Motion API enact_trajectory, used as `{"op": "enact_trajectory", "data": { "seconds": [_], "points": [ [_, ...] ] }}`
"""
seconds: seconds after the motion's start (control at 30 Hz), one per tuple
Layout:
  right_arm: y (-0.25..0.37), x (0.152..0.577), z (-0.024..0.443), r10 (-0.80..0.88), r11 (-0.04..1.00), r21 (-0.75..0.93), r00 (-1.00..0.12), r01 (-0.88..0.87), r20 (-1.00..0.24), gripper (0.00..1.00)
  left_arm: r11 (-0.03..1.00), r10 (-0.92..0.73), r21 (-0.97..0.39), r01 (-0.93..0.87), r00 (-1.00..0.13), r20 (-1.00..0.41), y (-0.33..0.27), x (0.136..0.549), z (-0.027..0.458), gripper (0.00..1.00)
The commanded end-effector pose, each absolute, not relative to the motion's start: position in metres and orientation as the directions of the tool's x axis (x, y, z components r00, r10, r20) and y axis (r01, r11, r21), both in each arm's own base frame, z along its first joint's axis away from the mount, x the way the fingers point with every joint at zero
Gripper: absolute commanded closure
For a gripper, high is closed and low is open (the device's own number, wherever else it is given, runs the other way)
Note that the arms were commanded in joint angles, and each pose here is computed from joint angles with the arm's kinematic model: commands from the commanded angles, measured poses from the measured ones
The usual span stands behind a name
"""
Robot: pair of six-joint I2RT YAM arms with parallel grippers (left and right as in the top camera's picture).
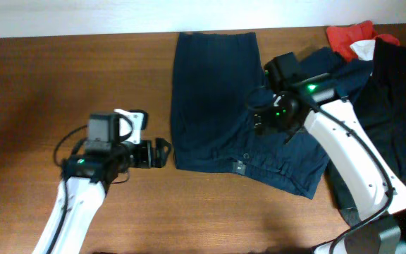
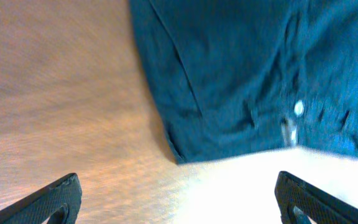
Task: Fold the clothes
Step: 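Grasp the shorts' left edge with the left gripper and pull it left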
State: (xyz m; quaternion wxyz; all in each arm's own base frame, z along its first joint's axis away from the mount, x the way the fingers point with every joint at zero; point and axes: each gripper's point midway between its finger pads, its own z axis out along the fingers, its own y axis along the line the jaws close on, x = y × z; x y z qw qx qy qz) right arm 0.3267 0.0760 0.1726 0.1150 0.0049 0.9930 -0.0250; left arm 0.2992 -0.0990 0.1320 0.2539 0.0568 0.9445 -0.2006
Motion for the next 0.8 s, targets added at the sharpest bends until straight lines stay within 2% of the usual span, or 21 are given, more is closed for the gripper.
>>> {"op": "enact_trajectory", "data": {
  "seconds": [0.0,0.13,0.17,0.23,0.3,0.33,0.37,0.4,0.5,0.6,0.77],
  "points": [
    [0.041,0.326,0.177,0.094,0.990,-0.079,-0.971,0.114,-0.219,0.01,0.894,0.063,-0.392,0.219,-0.926,-0.373,-0.129,0.294,0.094,0.01],
    [0.021,0.316,0.174,0.157,0.983,-0.071,-0.973,0.171,-0.167,0.01,0.897,-0.040,-0.441,0.035,-0.986,-0.161,-0.147,0.287,0.044,0.01],
    [0.017,0.315,0.174,0.168,0.981,-0.072,-0.972,0.181,-0.164,0.01,0.888,-0.025,-0.457,0.042,-0.990,-0.139,-0.155,0.287,0.035,0.01],
    [0.013,0.315,0.174,0.181,0.978,-0.072,-0.970,0.195,-0.163,0.01,0.886,0.004,-0.459,0.057,-0.993,-0.115,-0.166,0.287,0.015,0.11],
    [0.013,0.315,0.174,0.182,0.978,-0.072,-0.970,0.195,-0.162,0.01,0.887,0.011,-0.458,0.061,-0.994,-0.112,-0.169,0.291,0.003,0.37],
    [0.013,0.315,0.174,0.182,0.978,-0.072,-0.970,0.195,-0.162,0.01,0.886,0.010,-0.459,0.065,-0.993,-0.121,-0.170,0.294,0.001,0.75],
    [0.012,0.315,0.174,0.182,0.978,-0.073,-0.970,0.195,-0.162,0.01,0.887,0.009,-0.457,0.069,-0.991,-0.132,-0.170,0.296,0.002,0.92],
    [0.012,0.315,0.174,0.182,0.978,-0.073,-0.970,0.195,-0.161,0.01,0.892,0.005,-0.446,0.073,-0.988,-0.151,-0.168,0.301,0.002,1.00],
    [0.012,0.314,0.174,0.181,0.978,-0.074,-0.970,0.195,-0.159,0.01,0.915,-0.030,-0.400,0.049,-0.982,-0.188,-0.153,0.315,0.004,1.00],
    [0.012,0.314,0.174,0.181,0.978,-0.075,-0.970,0.195,-0.160,0.01,0.952,-0.128,-0.301,-0.058,-0.968,-0.217,-0.108,0.337,0.015,1.00],
    [0.012,0.314,0.174,0.181,0.978,-0.074,-0.970,0.195,-0.159,0.01,0.941,-0.339,-0.149,-0.304,-0.843,-0.419,0.014,0.409,0.095,1.00]
  ]
}}
